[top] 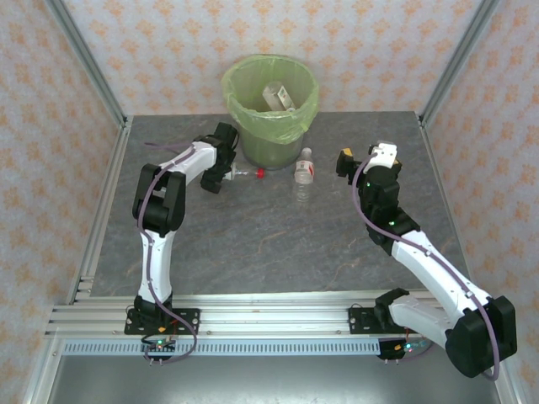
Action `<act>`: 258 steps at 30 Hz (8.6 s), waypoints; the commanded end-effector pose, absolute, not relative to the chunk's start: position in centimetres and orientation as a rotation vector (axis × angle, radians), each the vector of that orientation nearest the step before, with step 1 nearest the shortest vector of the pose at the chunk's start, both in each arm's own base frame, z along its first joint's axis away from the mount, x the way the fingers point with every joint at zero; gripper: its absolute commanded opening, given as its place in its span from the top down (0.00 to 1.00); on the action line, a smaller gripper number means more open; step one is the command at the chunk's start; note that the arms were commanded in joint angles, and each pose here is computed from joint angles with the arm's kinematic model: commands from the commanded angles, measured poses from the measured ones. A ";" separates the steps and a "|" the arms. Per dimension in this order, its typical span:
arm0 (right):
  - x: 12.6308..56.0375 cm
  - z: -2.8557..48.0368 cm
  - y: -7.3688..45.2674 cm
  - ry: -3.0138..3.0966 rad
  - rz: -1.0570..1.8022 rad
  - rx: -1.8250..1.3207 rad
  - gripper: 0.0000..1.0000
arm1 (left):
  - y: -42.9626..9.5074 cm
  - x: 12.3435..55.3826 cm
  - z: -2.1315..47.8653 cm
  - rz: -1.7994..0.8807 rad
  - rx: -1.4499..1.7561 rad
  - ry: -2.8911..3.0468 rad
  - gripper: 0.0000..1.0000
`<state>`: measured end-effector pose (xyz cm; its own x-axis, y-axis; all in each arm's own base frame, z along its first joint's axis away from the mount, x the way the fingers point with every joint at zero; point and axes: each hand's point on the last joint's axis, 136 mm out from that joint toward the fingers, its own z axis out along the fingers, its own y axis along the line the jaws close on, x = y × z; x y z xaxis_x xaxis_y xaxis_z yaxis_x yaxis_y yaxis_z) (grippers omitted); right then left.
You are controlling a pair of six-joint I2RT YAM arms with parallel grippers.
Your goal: Put the plastic bottles in the bin
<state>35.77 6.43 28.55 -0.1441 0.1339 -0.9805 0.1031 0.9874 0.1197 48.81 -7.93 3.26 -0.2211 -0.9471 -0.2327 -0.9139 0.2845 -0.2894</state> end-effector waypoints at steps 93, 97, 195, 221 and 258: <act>36.2 20.8 6.9 1.810 0.387 0.662 0.01 | -10.4 47.4 20.0 -0.377 -0.422 2.231 0.39; 36.1 20.5 6.6 1.774 0.397 0.682 0.01 | -11.0 47.7 23.2 -0.409 -0.402 2.166 0.40; 36.3 16.0 10.1 2.041 0.385 0.492 0.01 | -18.9 56.9 45.5 -0.345 0.084 1.737 0.00; 41.2 11.0 16.9 2.223 0.377 0.398 0.01 | -4.8 42.6 33.4 -0.181 -0.589 1.765 0.00; 45.6 3.3 19.2 2.567 -0.035 0.117 0.25 | 0.1 40.2 29.1 -0.035 -0.772 1.803 0.00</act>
<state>45.81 20.22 3.95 -0.8303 0.1037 -0.5476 0.0773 0.9945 0.0711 40.84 -1.07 29.65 -0.1820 -0.5107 -0.8403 -0.4334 0.8087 -0.3977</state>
